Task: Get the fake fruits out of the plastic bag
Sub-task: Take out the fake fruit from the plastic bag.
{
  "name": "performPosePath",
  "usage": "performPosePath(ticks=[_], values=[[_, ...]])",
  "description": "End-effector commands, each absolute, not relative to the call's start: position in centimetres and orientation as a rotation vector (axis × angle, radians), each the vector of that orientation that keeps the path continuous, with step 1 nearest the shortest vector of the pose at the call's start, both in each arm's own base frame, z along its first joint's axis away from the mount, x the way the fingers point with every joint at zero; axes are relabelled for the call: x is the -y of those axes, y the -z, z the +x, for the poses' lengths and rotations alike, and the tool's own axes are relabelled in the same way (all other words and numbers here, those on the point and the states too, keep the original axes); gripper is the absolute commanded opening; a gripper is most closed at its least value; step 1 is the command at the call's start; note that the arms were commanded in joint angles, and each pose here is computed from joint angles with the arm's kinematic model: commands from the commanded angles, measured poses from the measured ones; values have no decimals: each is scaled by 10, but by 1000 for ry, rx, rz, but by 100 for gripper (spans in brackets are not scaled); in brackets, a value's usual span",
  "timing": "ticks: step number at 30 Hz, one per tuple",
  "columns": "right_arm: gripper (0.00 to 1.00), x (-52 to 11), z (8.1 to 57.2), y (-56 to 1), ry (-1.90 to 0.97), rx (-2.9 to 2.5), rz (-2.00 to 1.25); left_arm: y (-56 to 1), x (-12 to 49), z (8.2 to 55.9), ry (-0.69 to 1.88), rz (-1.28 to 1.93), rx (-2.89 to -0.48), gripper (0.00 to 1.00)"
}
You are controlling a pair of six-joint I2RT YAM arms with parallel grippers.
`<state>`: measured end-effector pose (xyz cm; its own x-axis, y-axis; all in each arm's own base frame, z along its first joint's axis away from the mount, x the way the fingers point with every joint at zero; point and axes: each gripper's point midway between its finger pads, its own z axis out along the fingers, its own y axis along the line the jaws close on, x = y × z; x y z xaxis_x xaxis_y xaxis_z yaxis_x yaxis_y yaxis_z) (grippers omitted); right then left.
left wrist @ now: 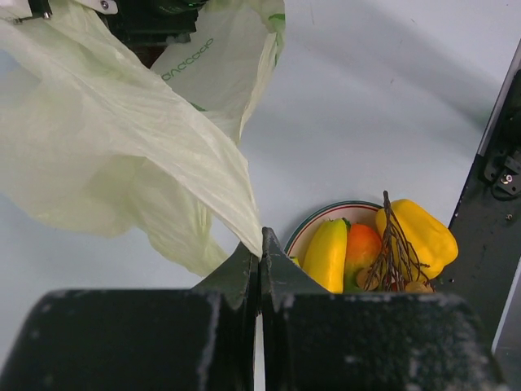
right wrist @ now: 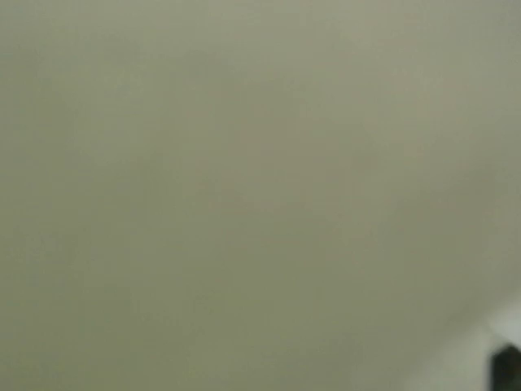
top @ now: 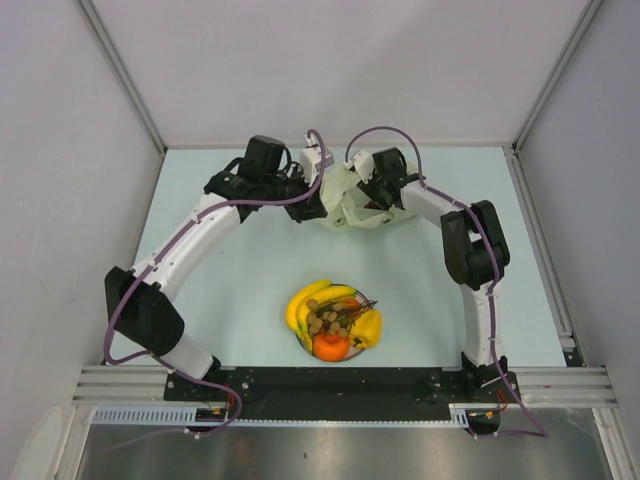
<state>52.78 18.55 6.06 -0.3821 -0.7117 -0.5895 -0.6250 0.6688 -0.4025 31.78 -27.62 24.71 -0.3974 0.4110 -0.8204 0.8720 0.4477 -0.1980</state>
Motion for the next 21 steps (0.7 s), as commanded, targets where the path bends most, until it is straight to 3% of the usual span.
performPosePath(ticks=[1,3,6,13,21], values=[[31,-183,530,-60,197,-2112,-1086,-262,282,325,823,1065,-1938,0],[14,-191,531,-79,164,-2063,-1073,-261,283,326,824,1064,-1941,0],[1,-203,530,-110,93,-1999,-1044,-259,284,328,820,1060,-1946,0],[0,-224,502,-209,-167,-1860,-950,-258,286,336,801,1055,-1948,0],[0,-229,466,-253,-371,-1830,-927,-253,288,344,778,1043,-1962,0]])
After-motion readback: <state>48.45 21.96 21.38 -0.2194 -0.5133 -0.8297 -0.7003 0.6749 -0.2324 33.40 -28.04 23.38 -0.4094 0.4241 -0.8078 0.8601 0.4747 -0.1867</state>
